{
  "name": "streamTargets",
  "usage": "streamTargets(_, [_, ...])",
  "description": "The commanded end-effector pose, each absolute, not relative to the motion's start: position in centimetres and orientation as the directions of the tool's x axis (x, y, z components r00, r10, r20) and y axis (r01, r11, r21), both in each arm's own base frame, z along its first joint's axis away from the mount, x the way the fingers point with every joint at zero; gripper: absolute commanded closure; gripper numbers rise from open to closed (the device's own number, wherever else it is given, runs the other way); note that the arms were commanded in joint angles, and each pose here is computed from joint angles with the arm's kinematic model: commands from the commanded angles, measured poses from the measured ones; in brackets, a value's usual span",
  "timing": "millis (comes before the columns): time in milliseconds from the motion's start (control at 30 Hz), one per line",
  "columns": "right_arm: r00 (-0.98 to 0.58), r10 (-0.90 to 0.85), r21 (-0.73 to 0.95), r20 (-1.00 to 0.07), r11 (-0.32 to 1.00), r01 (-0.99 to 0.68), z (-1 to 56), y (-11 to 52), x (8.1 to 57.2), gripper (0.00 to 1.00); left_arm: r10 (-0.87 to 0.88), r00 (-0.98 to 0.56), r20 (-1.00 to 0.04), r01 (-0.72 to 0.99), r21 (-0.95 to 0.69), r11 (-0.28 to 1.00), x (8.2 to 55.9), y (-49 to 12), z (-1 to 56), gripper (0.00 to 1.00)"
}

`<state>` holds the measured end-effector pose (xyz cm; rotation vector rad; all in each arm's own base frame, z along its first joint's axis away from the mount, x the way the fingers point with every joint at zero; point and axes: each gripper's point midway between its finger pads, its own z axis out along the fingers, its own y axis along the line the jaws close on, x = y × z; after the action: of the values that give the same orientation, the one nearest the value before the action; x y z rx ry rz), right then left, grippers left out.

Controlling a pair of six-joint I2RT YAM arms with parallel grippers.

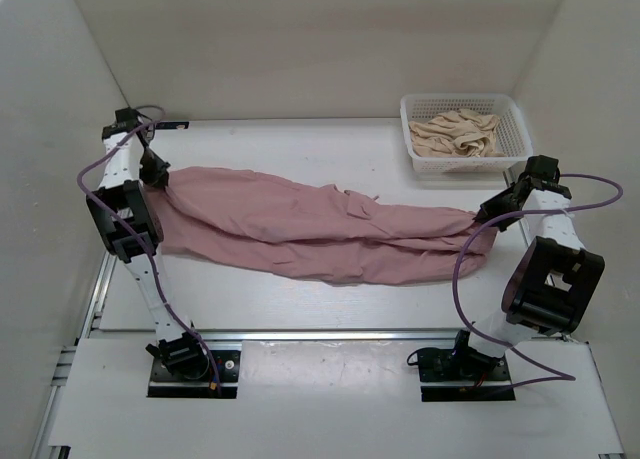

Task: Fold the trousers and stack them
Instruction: Flatten the trousers out

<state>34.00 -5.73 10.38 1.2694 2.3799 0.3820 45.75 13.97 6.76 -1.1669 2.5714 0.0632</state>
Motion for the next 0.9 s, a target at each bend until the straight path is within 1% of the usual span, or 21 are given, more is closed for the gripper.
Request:
streamTargets(0, [-0.494,0.841,0.442,-0.221,0.538,0.718,10.4,-5.7,34.4,1.0,-0.701,-0.51,-0.499,-0.703,-0.228,0.674,48.0,14.8,17.7,0.9])
streamTargets(33, [-0.494,0.841,0.442,-0.221,0.538,0.718,10.4,-5.7,34.4,1.0,-0.695,-0.489,-0.527,-0.681,-0.267,0.682,48.9,14.6,19.6,0.9])
streamTargets(100, [-0.494,0.841,0.442,-0.221,0.538,0.718,10.4,-5.7,34.4,1.0,-0.686,-0.48,-0.547,-0.654,-0.298,0.696,50.0,14.1,21.1,0.9])
streamTargets(133, [-0.492,0.84,0.446,-0.228,0.54,0.714,10.7,-5.8,34.6,1.0,-0.689,-0.458,-0.562,-0.627,-0.344,0.699,50.9,13.8,23.0,0.9])
streamTargets(167, [-0.483,0.845,0.443,-0.229,0.532,0.722,10.7,-5.9,34.6,1.0,-0.691,-0.466,-0.553,-0.622,-0.351,0.7,51.4,13.7,22.7,0.9])
streamTargets(233, [-0.483,0.845,0.442,-0.229,0.532,0.722,10.7,-5.9,34.6,1.0,-0.687,-0.456,-0.566,-0.582,-0.395,0.711,52.3,13.2,24.2,0.9])
streamTargets(267, [-0.48,0.845,0.436,-0.234,0.533,0.725,10.7,-6.1,34.6,1.0,-0.689,-0.462,-0.559,-0.585,-0.391,0.71,52.5,13.2,23.6,0.88])
streamTargets(300, [-0.48,0.845,0.436,-0.234,0.533,0.725,10.7,-6.1,34.6,1.0,-0.69,-0.466,-0.555,-0.578,-0.399,0.712,52.5,13.0,23.6,0.79])
streamTargets(333, [-0.482,0.846,0.432,-0.228,0.531,0.729,10.6,-6.0,34.4,1.0,-0.69,-0.466,-0.555,-0.578,-0.399,0.712,52.5,13.0,23.6,0.53])
streamTargets(367, [-0.482,0.846,0.432,-0.227,0.531,0.729,10.6,-6.0,34.4,1.0,-0.694,-0.482,-0.534,-0.579,-0.4,0.71,52.7,12.8,22.4,0.34])
streamTargets(400, [-0.479,0.846,0.426,-0.233,0.532,0.732,10.5,-6.1,34.3,1.0,-0.693,-0.478,-0.54,-0.576,-0.403,0.711,52.9,12.9,22.5,0.19])
streamTargets(433, [-0.479,0.846,0.426,-0.233,0.532,0.732,10.5,-6.1,34.3,1.0,-0.697,-0.491,-0.523,-0.586,-0.394,0.708,52.9,12.9,21.4,0.08])
streamTargets(467, [-0.479,0.846,0.426,-0.233,0.532,0.732,10.5,-6.1,34.3,1.0,-0.699,-0.499,-0.513,-0.584,-0.397,0.708,52.8,12.7,21.0,0.01])
streamTargets(600, [-0.476,0.847,0.419,-0.238,0.532,0.736,10.5,-6.3,34.3,1.0,-0.7,-0.532,-0.476,-0.602,-0.369,0.708,52.0,12.6,18.9,0.01])
streamTargets(667, [-0.478,0.847,0.415,-0.231,0.53,0.739,10.4,-6.2,34.1,1.0,-0.693,-0.539,-0.48,-0.626,-0.322,0.71,50.8,13.0,18.5,0.01])
streamTargets(700, [-0.483,0.842,0.417,-0.242,0.539,0.731,10.7,-6.2,34.1,0.98,-0.694,-0.543,-0.472,-0.642,-0.299,0.706,49.5,13.0,18.3,0.01])
streamTargets(733, [-0.482,0.843,0.405,-0.24,0.538,0.739,10.6,-6.3,33.8,0.85,-0.693,-0.538,-0.479,-0.652,-0.284,0.703,49.0,13.2,18.3,0.01])
streamTargets(767, [-0.477,0.841,0.415,-0.255,0.541,0.731,11.2,-6.3,33.8,0.71,-0.696,-0.548,-0.463,-0.675,-0.245,0.695,47.9,13.4,16.7,0.02])
streamTargets(800, [-0.471,0.84,0.413,-0.269,0.543,0.731,11.5,-6.5,33.8,0.52,-0.697,-0.552,-0.458,-0.677,-0.242,0.695,47.3,13.2,16.4,0.02])
streamTargets(833, [-0.457,0.837,0.408,-0.3,0.546,0.732,12.3,-6.9,33.5,0.24,-0.696,-0.549,-0.462,-0.682,-0.234,0.693,46.6,13.2,16.6,0.02])
streamTargets(867, [-0.447,0.836,0.4,-0.319,0.546,0.736,12.8,-7.1,33.2,0.16,-0.706,-0.553,-0.442,-0.695,-0.222,0.684,45.7,13.4,15.8,0.02])
